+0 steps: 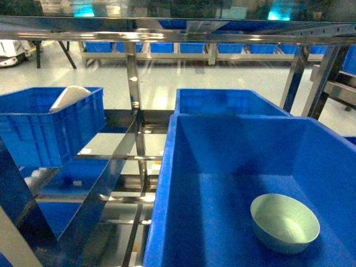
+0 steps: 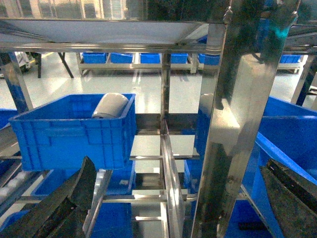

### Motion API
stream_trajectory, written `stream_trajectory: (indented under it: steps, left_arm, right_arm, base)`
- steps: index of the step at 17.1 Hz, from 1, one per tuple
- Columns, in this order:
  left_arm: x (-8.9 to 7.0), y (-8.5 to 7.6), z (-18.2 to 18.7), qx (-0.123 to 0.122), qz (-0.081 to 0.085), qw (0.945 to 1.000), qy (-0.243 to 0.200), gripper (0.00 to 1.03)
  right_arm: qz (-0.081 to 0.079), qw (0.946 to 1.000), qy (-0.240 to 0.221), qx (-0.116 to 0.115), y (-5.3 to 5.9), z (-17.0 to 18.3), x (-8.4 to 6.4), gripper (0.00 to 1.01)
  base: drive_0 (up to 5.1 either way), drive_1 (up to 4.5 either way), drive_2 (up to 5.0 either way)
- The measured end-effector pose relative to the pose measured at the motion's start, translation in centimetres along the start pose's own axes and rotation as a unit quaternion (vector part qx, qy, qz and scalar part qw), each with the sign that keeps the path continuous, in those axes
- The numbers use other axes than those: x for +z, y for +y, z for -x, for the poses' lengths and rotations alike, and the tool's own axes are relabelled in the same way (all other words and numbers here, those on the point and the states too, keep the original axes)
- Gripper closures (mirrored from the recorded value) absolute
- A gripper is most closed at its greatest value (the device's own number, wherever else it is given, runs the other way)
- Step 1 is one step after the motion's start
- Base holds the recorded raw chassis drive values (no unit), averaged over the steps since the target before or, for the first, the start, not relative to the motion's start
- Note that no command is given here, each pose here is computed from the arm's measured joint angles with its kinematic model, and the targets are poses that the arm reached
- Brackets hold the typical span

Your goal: Place green bowl on second shelf with right arm

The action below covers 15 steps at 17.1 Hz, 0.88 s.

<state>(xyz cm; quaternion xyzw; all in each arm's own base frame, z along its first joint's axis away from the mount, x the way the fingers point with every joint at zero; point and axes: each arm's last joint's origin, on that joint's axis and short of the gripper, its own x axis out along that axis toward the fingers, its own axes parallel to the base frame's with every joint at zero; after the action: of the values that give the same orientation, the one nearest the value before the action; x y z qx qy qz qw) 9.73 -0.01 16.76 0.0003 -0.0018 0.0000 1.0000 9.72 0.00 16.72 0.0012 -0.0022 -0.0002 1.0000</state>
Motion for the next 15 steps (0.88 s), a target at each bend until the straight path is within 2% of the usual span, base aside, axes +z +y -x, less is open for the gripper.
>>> stream_trajectory:
  steps: [1,15]
  left_arm:
    - [0.0,0.0,0.0,0.0,0.0,1.0,0.0,0.05]
    - [0.0,0.0,0.0,0.0,0.0,1.0,0.0,0.05]
  right_arm:
    - [0.0,1.0,0.0,0.0,0.0,0.0,0.0,0.03]
    - [0.0,1.0,0.0,0.0,0.0,0.0,0.0,0.03]
  base:
    - [0.0,0.0,0.0]
    - [0.0,0.0,0.0]
